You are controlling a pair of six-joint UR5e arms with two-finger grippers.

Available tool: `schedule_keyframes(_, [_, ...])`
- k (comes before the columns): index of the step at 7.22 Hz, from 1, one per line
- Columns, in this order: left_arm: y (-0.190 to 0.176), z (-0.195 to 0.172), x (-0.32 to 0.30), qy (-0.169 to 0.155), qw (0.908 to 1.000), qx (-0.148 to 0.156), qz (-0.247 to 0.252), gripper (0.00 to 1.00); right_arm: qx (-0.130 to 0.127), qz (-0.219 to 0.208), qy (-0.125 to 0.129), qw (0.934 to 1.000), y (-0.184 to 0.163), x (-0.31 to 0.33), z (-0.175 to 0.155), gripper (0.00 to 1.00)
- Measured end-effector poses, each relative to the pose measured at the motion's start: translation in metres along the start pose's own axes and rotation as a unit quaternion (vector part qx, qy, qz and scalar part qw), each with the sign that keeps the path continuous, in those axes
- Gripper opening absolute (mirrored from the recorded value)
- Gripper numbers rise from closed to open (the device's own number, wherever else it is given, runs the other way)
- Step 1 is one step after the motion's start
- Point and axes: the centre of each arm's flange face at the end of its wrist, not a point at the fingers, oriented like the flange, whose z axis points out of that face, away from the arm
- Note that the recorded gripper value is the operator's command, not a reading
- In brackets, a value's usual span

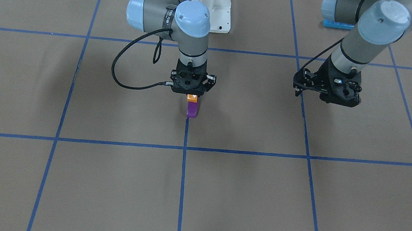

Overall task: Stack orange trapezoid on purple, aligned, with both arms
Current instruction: 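Align and lower the orange block onto the purple block with the right gripper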

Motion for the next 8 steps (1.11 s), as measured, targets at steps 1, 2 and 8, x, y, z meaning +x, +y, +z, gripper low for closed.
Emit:
schedule_keyframes(1, [0.0000, 0.0000, 0.0000, 0.000, 1.0000, 0.000, 0.000, 1.00, -0.001, 0.000, 0.002, 1.0000, 0.0014, 0.0000, 0.0025, 0.00])
schedule_keyframes(2, [0.0000, 0.0000, 0.0003, 0.000, 1.0000, 0.000, -0.001, 1.00, -0.001, -0.002, 0.003, 1.0000, 0.0033, -0.0004, 0.0047, 0.00])
schedule_keyframes(8, [0.0020, -0.0060, 0.0040, 0.004, 1.0000, 0.004, -0.002, 1.00, 0.003, -0.007, 0.005, 1.0000, 0.0099, -0.0027, 0.0090, 0.00])
